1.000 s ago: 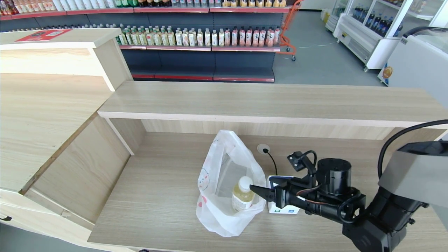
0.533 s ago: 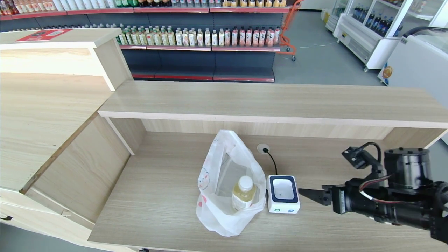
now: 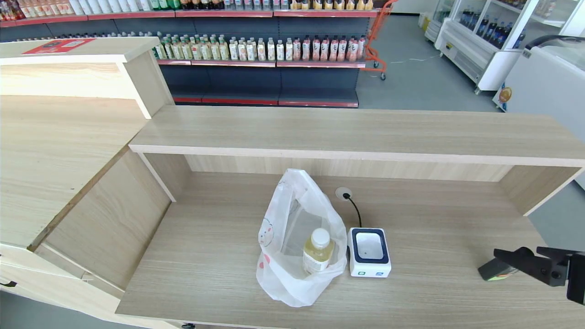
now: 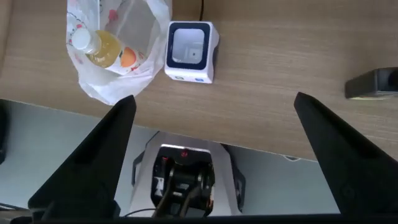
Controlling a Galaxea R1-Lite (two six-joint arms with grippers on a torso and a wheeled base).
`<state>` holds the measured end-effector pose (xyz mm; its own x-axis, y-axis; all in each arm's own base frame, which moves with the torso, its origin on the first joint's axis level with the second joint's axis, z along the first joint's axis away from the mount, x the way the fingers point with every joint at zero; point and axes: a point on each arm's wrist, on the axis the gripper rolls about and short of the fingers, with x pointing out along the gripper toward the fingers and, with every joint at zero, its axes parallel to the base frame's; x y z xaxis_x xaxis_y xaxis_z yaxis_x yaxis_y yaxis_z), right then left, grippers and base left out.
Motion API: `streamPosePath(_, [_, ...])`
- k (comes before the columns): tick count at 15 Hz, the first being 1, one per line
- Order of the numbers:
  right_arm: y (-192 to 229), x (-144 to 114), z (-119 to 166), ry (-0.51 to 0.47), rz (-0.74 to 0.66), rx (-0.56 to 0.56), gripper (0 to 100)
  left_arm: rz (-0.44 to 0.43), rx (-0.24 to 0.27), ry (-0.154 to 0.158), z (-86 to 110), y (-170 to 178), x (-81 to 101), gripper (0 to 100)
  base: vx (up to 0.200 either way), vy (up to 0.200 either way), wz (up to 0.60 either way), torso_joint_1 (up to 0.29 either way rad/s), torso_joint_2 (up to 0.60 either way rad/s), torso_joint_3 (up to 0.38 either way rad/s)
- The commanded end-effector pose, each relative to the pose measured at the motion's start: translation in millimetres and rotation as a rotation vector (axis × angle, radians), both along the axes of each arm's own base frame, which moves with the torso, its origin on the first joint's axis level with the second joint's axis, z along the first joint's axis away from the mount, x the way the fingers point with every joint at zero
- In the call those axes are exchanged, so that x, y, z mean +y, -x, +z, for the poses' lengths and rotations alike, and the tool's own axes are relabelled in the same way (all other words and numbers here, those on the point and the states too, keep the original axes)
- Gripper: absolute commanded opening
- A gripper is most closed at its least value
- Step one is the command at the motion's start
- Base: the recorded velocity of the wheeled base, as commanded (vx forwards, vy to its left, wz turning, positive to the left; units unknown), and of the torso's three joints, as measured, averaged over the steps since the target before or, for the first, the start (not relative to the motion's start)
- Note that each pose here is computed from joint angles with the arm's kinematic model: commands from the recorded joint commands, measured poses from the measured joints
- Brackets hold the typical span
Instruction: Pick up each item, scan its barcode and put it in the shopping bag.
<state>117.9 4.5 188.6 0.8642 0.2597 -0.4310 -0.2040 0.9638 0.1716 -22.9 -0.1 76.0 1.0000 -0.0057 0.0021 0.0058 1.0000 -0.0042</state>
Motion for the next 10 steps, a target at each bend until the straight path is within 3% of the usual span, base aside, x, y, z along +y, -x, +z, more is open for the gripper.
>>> streamPosePath(1, [13.9, -2.2, 5.9, -0.011, -0.031, -0.055, 100, 0.0, -0.001, 0.0, 0.0, 0.0, 0.0, 100, 0.0, 0.0, 0.0, 0.0, 0.0, 0.0])
streamPosePath(3, [12.8, -8.3, 5.0, -0.007, -0.105, -0.045, 100, 0.0, -0.001, 0.002, 0.0, 0.0, 0.0, 100, 0.0, 0.0, 0.0, 0.0, 0.0, 0.0])
streamPosePath(9, [14.9, -13.8, -7.5, -0.002, -0.172, 0.001, 100, 0.0, -0.001, 0.005, 0.0, 0.0, 0.0, 100, -0.2, 0.0, 0.0, 0.009, 0.0, 0.002])
streamPosePath(10, [15.0, -13.8, -9.4, -0.002, -0.172, 0.009, 100, 0.0, -0.001, 0.003, 0.0, 0.0, 0.0, 100, 0.0, 0.0, 0.0, 0.0, 0.0, 0.0])
